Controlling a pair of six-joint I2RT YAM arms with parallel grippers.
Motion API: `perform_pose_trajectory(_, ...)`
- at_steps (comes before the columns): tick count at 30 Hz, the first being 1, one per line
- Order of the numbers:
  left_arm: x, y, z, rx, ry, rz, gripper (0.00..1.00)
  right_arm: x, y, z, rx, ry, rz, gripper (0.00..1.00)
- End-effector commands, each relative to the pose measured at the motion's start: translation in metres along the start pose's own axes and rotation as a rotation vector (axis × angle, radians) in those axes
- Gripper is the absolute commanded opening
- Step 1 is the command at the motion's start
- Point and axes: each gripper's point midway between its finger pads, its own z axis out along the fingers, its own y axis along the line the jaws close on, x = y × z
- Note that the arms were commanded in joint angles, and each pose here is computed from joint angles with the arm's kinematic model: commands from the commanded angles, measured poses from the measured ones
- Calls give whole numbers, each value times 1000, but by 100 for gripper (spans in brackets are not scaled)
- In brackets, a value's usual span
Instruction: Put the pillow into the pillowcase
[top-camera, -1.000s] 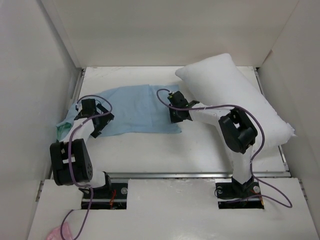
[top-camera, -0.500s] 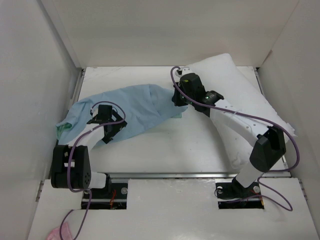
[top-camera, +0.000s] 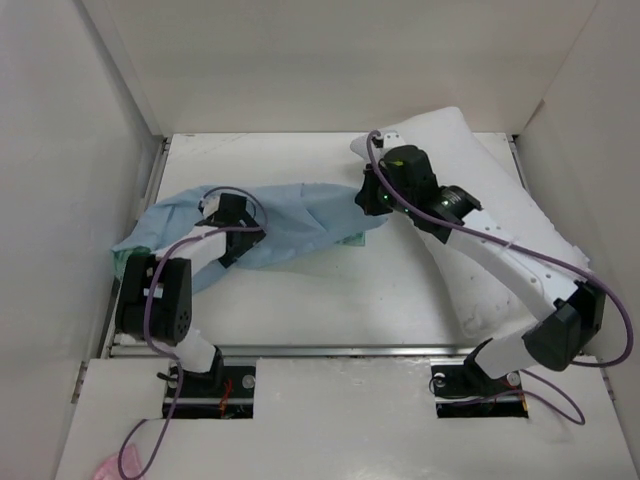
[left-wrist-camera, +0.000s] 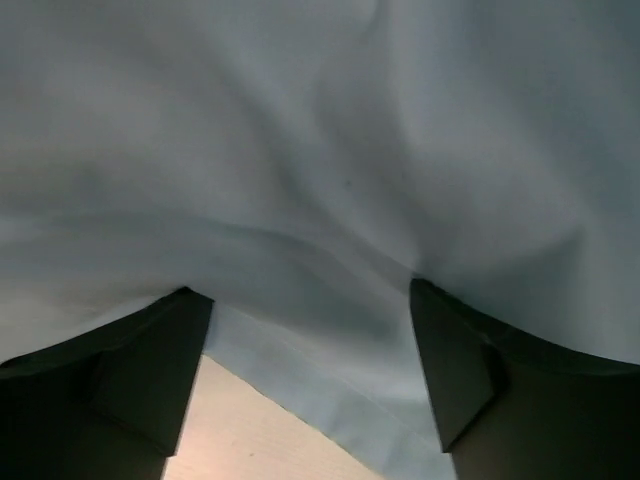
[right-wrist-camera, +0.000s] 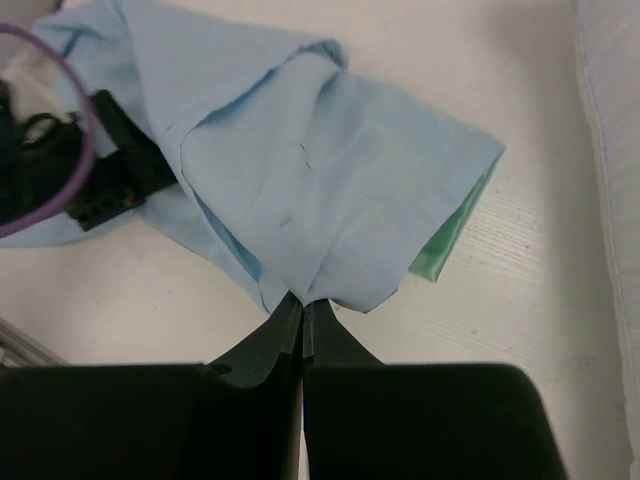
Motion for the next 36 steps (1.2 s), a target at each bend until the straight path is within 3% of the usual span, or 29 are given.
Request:
perform_pose_trajectory(1, 37, 14, 19, -166, 119, 157, 74, -44, 12, -42, -36, -158, -2, 0)
perform_pose_trajectory(4, 37, -1, 17, -243, 121, 261, 57, -54, 8, -54, -14, -203, 5, 0)
perform_pose_trajectory(6, 48, -1, 20, -302, 140, 330, 12, -59, 4, -60, 3, -225, 10, 0)
perform_pose_trajectory(7, 41, -6, 21, -313, 107, 341, 0, -60, 2, -63, 12, -240, 13, 0)
perform_pose_trajectory(9, 41, -3, 20, -327, 104, 347, 0, -61, 1, -63, 21, -243, 14, 0)
perform_pose_trajectory(14, -30, -31, -41, -271, -138, 282, 0, -66, -21, -60, 140, -275, 5, 0)
perform_pose_trajectory(17, -100, -56, -113, -108, -316, 178, 0, -85, -37, -68, 252, -329, 9, 0)
perform_pose_trajectory(22, -218, -61, -246, 161, -653, 32, 0, -132, -51, -99, 366, -473, 8, 0)
perform_pose_trajectory(24, -252, -71, -286, 251, -753, 42, 0, -152, -52, -98, 365, -514, -6, 0)
perform_pose_trajectory(26, -277, -73, -278, 233, -749, 72, 0, -177, -54, -96, 337, -546, -1, 0)
perform_pose_trajectory(27, -286, -77, -274, 228, -749, 112, 0, -181, -58, -75, 340, -525, -17, 0)
perform_pose_trajectory(28, -298, -91, -285, 287, -761, 139, 0, -189, -60, -68, 335, -526, -24, 0)
perform_pose_trajectory(30, -320, -95, -241, 259, -696, 155, 0, -222, -59, -69, 305, -576, -33, 0)
perform_pose_trajectory(32, -346, -115, -209, 285, -663, 195, 0, -231, -61, -35, 292, -550, -67, 0)
perform_pose_trajectory(33, -358, -114, -194, 282, -639, 202, 0, -264, -47, -48, 221, -628, -79, 0)
perform_pose_trajectory(34, -393, -134, -243, 367, -756, 196, 0, -266, -50, -10, 208, -599, -87, 0)
perform_pose_trajectory(35, -411, -139, -244, 386, -780, 184, 0, -277, -48, -2, 190, -614, -99, 0)
perform_pose_trajectory(36, -430, -133, -197, 370, -744, 168, 0, -291, -46, 3, 157, -640, -106, 0)
